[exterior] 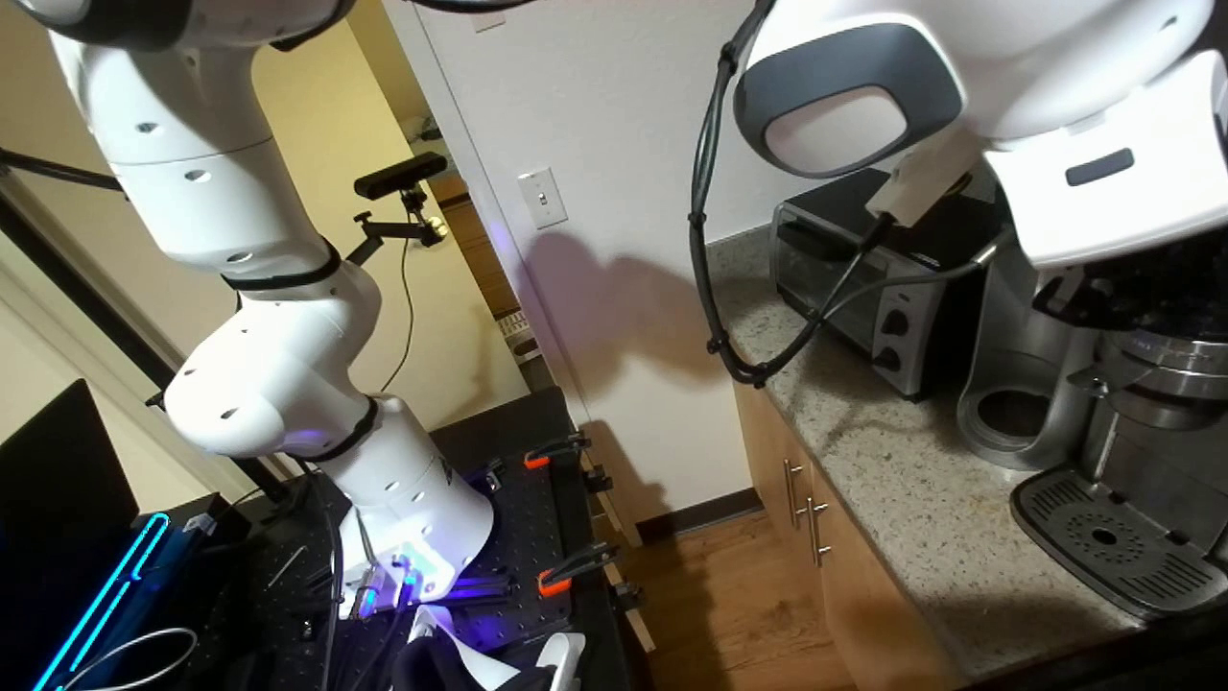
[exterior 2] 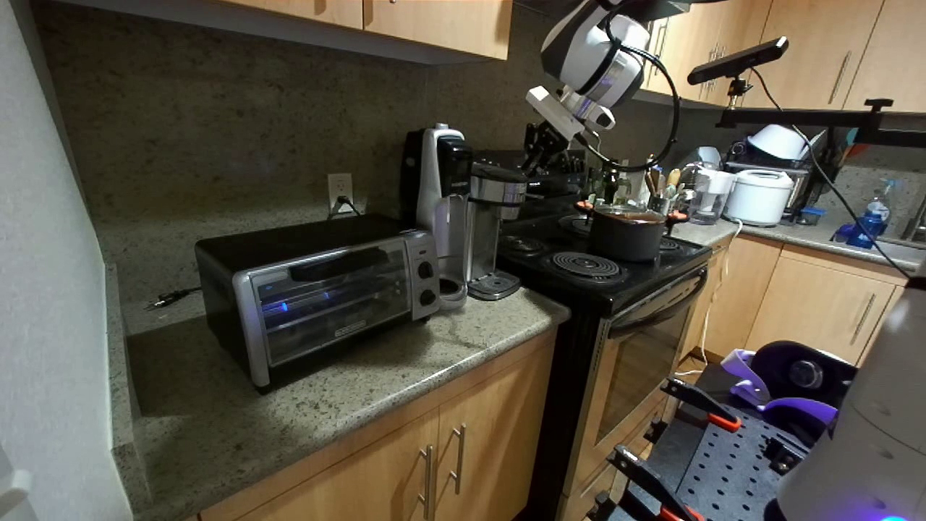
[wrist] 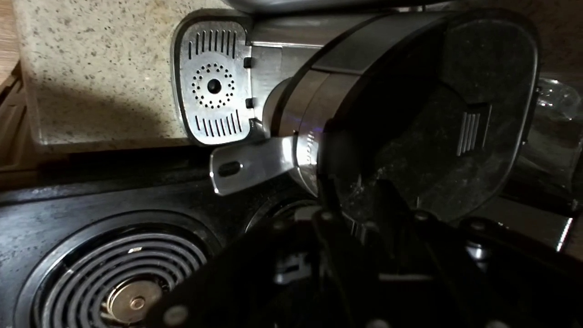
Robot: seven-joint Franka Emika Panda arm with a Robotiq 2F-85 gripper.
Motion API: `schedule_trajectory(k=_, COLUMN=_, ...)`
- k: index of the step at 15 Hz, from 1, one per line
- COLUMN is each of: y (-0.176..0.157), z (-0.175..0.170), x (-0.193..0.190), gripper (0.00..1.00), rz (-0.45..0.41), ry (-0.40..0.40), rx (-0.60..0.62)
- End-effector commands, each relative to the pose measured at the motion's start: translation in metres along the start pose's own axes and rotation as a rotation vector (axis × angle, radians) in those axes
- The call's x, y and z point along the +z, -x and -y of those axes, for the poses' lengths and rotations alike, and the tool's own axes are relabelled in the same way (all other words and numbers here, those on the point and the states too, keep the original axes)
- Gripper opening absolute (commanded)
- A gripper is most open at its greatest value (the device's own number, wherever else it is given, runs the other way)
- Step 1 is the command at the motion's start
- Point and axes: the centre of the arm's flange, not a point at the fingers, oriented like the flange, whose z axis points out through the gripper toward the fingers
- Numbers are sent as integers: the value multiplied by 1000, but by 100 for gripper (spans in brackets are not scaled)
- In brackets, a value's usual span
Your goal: Open the top of the coffee machine
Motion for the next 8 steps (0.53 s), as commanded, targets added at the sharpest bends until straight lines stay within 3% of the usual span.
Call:
schedule_trajectory(k=1, y=-1, z=1, x=-6, gripper=58, rz=15, ry=-24, rx=-2)
schedule_trajectory(k=4, y=-2, z=0, x=-5, gripper=82, rz=14, ry=-20, rx=-1)
schedule_trajectory(k=6, y=-3, z=0, x=-3, gripper=89, rz=14, ry=-24, rx=-2)
schedule_trajectory(k=8, y=-2, z=0, x=0, gripper=89, rz=19, ry=-21, rx=-4)
